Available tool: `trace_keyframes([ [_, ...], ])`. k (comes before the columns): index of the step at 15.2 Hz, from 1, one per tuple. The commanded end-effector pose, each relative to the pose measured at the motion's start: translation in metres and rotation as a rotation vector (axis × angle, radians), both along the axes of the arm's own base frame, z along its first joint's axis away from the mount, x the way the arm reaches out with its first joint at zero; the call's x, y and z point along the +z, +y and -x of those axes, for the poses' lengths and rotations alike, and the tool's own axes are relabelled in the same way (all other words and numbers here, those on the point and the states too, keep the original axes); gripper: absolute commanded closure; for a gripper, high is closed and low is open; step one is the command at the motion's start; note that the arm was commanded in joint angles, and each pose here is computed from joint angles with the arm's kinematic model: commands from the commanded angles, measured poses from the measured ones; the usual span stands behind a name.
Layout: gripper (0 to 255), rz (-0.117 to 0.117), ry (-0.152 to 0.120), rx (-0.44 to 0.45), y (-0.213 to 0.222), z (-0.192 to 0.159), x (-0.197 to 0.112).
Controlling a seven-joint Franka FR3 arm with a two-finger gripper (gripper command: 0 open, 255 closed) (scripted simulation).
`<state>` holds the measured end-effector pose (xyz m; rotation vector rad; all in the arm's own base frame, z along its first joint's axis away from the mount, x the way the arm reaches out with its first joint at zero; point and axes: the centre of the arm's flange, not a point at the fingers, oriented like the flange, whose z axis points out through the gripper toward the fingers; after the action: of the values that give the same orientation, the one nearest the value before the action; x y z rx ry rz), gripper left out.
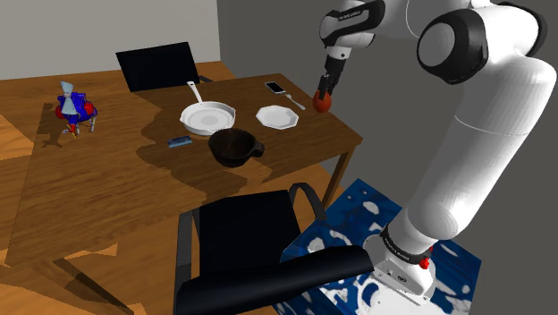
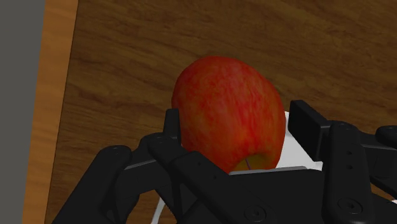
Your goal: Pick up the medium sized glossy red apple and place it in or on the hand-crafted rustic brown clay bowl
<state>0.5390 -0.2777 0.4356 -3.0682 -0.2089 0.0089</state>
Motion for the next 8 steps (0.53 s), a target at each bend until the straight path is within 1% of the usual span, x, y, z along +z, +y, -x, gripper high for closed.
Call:
trace_keyframes([
  [1, 255, 0.0, 0.0, 0.0, 0.0, -0.001, 0.012],
  [8, 255, 0.0, 0.0, 0.0, 0.0, -0.001, 0.049],
])
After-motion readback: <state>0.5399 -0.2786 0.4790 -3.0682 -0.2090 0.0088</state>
